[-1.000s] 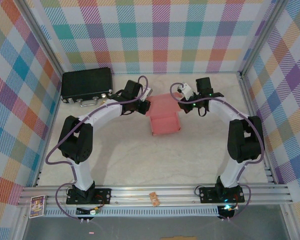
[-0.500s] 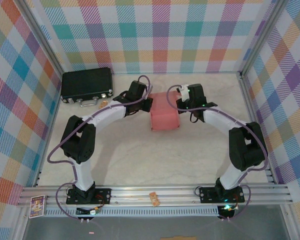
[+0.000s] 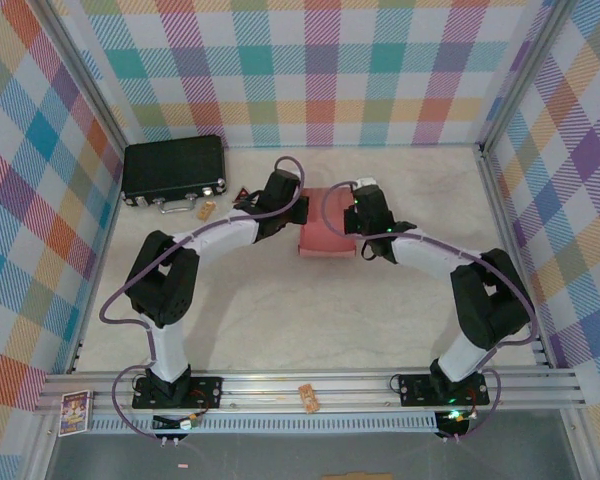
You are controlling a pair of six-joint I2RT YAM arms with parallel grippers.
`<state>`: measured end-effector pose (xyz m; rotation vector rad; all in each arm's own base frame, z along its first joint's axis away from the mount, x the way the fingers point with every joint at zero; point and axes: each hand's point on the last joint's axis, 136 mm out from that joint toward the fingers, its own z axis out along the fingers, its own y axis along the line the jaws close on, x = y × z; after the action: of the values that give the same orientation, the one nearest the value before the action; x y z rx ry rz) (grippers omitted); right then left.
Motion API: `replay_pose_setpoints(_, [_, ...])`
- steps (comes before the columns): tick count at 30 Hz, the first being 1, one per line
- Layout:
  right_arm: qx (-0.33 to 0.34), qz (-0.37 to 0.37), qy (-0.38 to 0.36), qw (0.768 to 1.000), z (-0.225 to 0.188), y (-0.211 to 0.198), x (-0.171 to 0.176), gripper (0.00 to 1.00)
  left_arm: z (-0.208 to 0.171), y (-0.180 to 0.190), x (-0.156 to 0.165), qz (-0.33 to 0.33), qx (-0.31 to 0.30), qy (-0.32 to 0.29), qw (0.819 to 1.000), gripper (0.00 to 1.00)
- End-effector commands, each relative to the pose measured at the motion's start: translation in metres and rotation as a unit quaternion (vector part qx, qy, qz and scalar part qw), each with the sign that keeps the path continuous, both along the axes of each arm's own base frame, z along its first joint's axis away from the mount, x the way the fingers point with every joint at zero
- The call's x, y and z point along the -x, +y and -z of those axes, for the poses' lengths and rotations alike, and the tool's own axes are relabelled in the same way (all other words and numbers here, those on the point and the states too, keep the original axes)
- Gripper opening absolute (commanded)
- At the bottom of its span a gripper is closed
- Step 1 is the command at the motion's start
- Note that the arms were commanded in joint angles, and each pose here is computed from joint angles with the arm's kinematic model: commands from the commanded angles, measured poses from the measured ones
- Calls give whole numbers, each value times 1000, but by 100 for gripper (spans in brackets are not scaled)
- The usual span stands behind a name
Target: Fold the paper box
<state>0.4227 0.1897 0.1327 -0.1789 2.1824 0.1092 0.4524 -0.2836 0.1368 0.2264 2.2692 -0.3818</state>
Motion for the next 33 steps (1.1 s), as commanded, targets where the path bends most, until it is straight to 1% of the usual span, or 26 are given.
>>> replay_pose_setpoints(1, [-3, 42, -10, 999, 0, -5, 6, 0, -15, -14, 7, -6, 32, -23, 999, 0])
replay_pose_setpoints(7, [7, 61, -8, 998, 6, -8, 14, 0, -10, -20, 16, 1, 32, -23, 999, 0])
replay_pose_setpoints(11, [12, 61, -7, 998, 7, -5, 16, 0, -10, -22, 20, 4, 30, -28, 999, 0])
replay_pose_setpoints(21, [39, 91, -2, 995, 12, -4, 20, 0, -8, -17, 26, 2, 33, -35, 999, 0])
replay_pose_setpoints(27, [44, 109, -1, 993, 18, -1, 26, 0, -4, -18, 31, 6, 46, -39, 998, 0])
replay_pose_setpoints(28, [54, 123, -8, 991, 17, -6, 26, 0, -4, -17, 32, 7, 48, -40, 998, 0])
replay_pose_setpoints(33, [66, 137, -12, 988, 20, -7, 31, 0, -3, -17, 39, 15, 60, -47, 997, 0])
